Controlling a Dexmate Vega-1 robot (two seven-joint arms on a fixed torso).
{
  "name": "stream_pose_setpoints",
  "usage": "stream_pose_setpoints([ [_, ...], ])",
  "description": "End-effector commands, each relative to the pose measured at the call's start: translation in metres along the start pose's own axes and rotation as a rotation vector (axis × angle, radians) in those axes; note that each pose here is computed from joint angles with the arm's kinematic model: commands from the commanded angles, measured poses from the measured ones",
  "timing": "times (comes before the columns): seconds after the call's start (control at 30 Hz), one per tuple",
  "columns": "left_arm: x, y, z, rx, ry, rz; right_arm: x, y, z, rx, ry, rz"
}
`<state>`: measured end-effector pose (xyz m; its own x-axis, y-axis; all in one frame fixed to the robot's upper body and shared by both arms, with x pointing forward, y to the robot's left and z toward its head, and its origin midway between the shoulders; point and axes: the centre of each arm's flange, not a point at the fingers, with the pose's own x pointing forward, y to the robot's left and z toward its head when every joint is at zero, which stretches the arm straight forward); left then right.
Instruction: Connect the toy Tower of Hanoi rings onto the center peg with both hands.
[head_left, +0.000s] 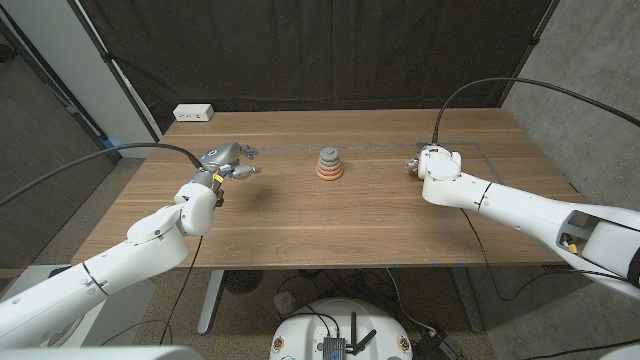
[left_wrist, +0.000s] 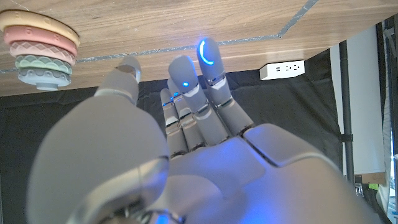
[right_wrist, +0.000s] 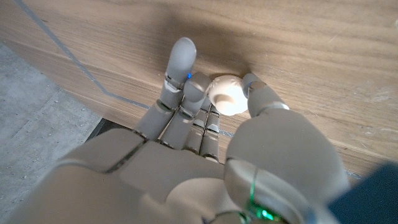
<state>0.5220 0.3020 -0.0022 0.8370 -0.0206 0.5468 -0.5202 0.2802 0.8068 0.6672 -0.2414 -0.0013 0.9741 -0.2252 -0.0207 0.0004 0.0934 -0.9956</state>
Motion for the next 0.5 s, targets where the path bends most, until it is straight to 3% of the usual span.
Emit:
stream_pose_setpoints([
  [0.03, 0.0011, 0.0017, -0.0005, 0.001, 0.003, 0.004, 0.0033, 0.0065, -0.0019, 0.031, -0.011, -0.005],
  [0.5, 0.0033, 0.0028, 0.0020, 0.005, -0.003, 0.006, 0.0026, 0.0077, -0.0048, 0.049, -0.029, -0.016],
])
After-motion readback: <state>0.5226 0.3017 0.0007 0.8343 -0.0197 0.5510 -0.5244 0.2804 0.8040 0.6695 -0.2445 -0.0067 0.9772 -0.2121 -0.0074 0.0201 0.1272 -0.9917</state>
